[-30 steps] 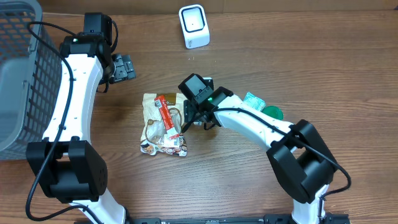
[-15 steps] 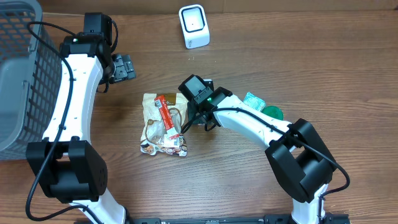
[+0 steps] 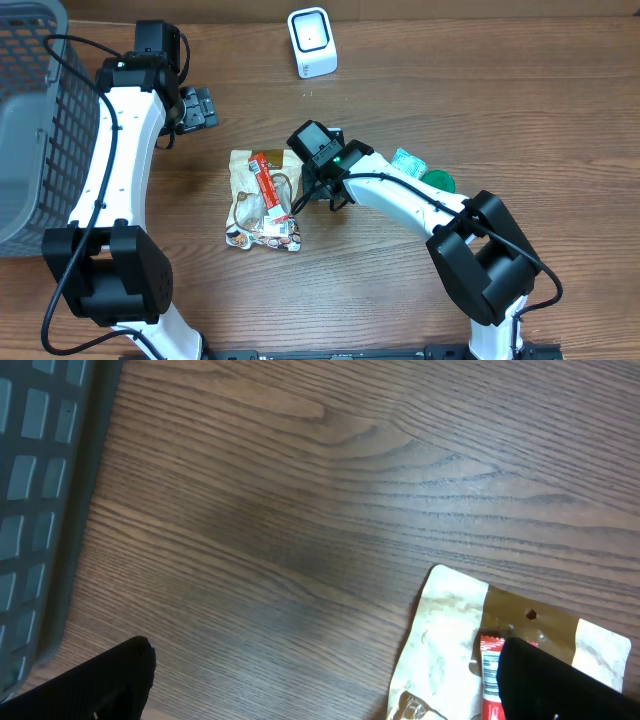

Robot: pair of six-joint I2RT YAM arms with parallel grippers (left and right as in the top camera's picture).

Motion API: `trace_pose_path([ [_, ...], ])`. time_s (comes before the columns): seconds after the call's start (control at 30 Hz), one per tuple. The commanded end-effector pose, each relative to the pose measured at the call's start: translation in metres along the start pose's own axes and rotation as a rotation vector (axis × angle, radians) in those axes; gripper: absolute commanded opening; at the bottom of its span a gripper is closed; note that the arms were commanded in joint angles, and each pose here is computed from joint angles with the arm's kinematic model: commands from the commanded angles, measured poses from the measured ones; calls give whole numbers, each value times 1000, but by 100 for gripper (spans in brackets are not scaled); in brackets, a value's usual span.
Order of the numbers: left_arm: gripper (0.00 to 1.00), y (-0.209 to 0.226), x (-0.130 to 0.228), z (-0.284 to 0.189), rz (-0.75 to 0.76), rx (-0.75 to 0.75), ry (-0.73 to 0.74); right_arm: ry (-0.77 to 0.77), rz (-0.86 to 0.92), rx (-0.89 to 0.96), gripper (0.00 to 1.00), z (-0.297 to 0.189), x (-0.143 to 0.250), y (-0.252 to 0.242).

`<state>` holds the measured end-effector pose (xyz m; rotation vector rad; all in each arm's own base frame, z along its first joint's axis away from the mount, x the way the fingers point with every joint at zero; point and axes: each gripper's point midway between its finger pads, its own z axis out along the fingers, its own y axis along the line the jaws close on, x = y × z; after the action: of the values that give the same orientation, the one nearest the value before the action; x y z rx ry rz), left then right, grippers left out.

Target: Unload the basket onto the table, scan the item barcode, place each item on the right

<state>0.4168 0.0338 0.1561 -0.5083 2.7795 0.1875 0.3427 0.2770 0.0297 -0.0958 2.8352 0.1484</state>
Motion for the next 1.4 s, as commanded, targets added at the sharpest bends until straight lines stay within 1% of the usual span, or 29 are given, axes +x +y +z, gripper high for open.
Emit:
trace_pose_path([
  [0.0, 100, 0, -6, -11, 20, 1, -33, -21, -1, -11, 58, -3, -7, 6],
  [0.2, 100, 0, -6, -11, 20, 1, -33, -61, 30, -30, 68, -15, -31, 5],
  [0.33, 100, 0, -6, -11, 20, 1, -33, -82, 50, -35, 71, -35, -51, 6],
  [0.43, 99, 0, -6, -11, 20, 1, -33, -84, 69, -25, 71, -54, -65, 1],
  [0.6, 100, 0, -6, -11, 20, 1, -33, -32, 141, 35, 71, -87, -77, -31],
  [0.73, 99, 0, -6, -11, 20, 1, -33, 60, 275, 106, 71, -94, -68, -71],
  [0.83, 100, 0, -6, -11, 20, 1, -33, 161, 337, 121, 67, -91, -52, -94],
  [0.9, 100, 0, -6, -11, 20, 1, -33, 193, 351, 144, 65, -89, -45, -105],
  [1.0, 100, 0, -6, -11, 20, 1, -33, 227, 362, 169, 65, -84, -35, -114],
  [1.2, 100, 0, -6, -11, 20, 1, -33, 268, 387, 204, 64, -67, -17, -122],
  [1.37, 100, 0, -6, -11, 20, 1, -33, 279, 378, 275, 65, -60, -5, -136],
])
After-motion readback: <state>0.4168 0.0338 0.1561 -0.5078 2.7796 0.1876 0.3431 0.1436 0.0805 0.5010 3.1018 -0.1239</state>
